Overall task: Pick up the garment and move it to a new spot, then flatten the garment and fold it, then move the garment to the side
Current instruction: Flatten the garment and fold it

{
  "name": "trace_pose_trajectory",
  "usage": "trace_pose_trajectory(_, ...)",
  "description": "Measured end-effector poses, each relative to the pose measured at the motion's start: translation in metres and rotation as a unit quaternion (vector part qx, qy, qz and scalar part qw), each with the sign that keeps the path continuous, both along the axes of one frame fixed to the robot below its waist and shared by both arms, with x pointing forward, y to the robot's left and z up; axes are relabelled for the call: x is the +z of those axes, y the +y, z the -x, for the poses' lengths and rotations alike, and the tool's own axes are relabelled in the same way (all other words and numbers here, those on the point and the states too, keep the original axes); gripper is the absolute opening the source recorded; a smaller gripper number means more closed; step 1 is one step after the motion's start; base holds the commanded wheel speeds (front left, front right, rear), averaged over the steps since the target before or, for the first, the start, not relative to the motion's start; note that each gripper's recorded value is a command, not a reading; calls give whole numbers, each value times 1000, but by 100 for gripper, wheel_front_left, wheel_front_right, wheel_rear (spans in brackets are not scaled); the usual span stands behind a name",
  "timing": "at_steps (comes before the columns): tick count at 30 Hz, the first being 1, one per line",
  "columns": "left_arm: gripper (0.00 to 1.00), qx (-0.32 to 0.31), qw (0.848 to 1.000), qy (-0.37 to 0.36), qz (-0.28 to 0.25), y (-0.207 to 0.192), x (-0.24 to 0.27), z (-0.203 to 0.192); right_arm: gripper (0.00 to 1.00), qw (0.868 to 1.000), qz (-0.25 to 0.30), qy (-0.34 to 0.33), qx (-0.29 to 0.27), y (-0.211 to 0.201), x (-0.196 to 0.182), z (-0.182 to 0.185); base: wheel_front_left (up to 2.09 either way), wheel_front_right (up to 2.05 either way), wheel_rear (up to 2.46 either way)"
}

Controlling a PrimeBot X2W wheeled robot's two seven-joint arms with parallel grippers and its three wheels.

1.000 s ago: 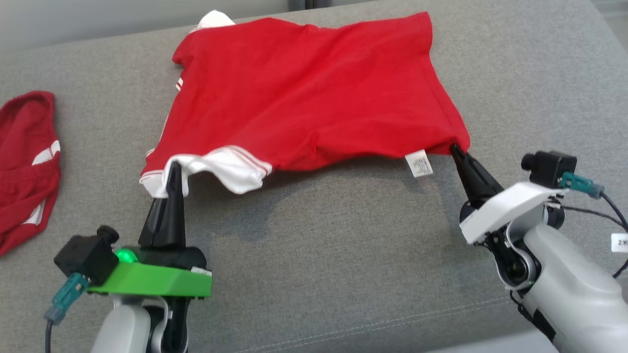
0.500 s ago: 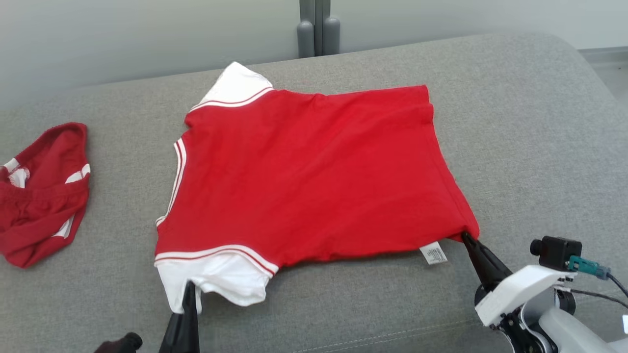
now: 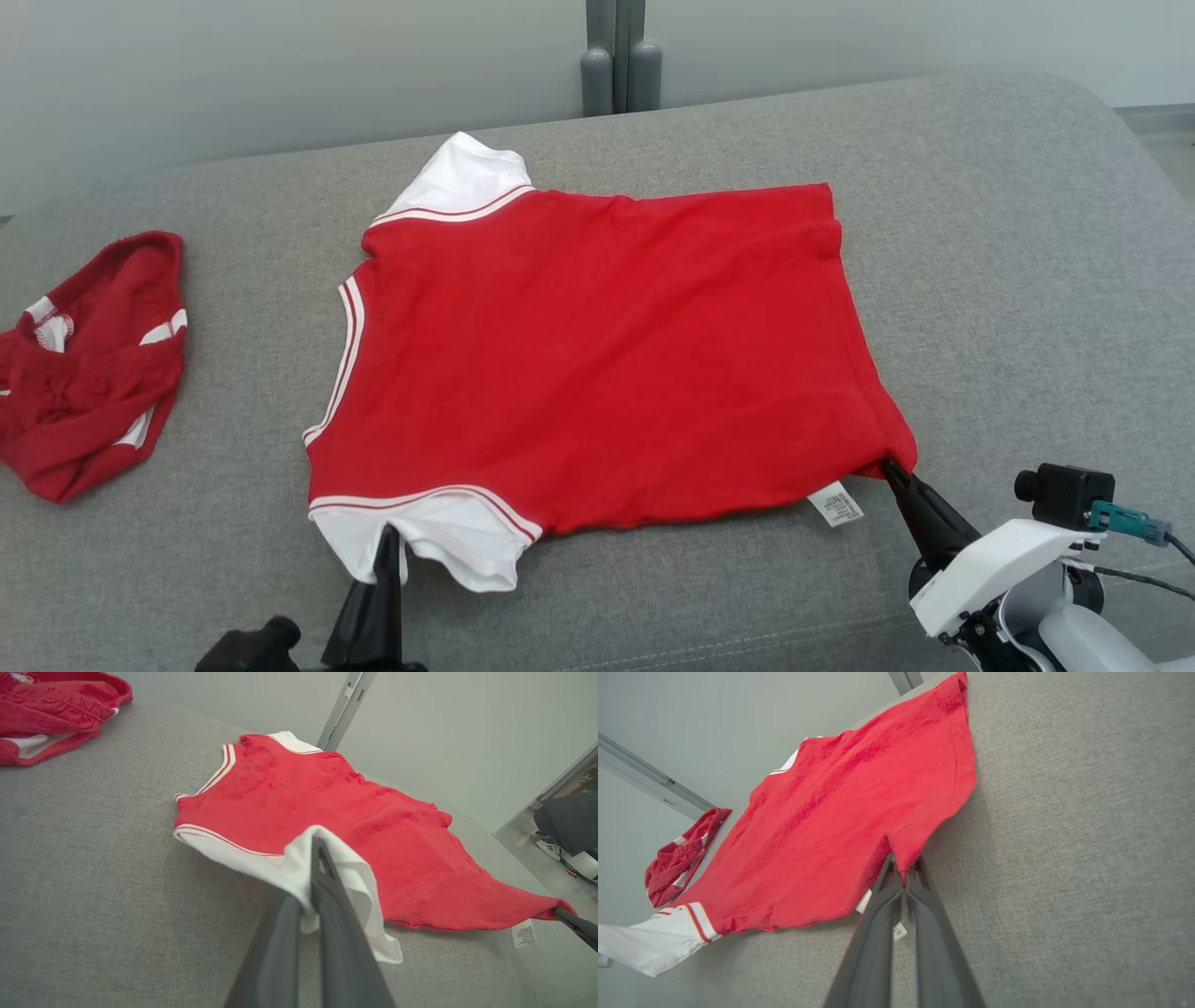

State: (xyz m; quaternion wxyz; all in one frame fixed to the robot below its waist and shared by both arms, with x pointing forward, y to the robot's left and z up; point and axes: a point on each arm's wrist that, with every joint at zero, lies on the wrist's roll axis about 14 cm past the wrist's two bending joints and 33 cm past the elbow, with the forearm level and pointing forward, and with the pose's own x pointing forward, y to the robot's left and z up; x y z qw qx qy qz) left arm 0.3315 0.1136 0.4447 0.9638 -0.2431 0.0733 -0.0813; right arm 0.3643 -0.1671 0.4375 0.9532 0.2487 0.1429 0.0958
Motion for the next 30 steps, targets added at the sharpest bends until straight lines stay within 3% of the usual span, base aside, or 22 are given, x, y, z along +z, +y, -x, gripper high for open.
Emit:
trace_pose_trajectory(9, 0, -26, 994, -101, -40, -1, 53, -47, 0, 999, -29, -13, -17, -5, 21, -23, 0, 0, 0)
trace_pose_trajectory(15, 0, -49, 989, -123, -63, -4, 70, -93, 0, 999, -28, -3, -25, -12, 25, -54, 0, 0, 0)
trace_pose_trajectory(23, 0, -79, 990, -63, -99, -10, 38, -154, 0, 999, -13, 31, -24, -7, 13, -98, 0, 0, 0)
trace_pose_trajectory(30, 0, -87, 989, -21, -120, -11, 7, -179, 0, 998, -8, 54, -32, -6, -3, -113, 0, 0, 0)
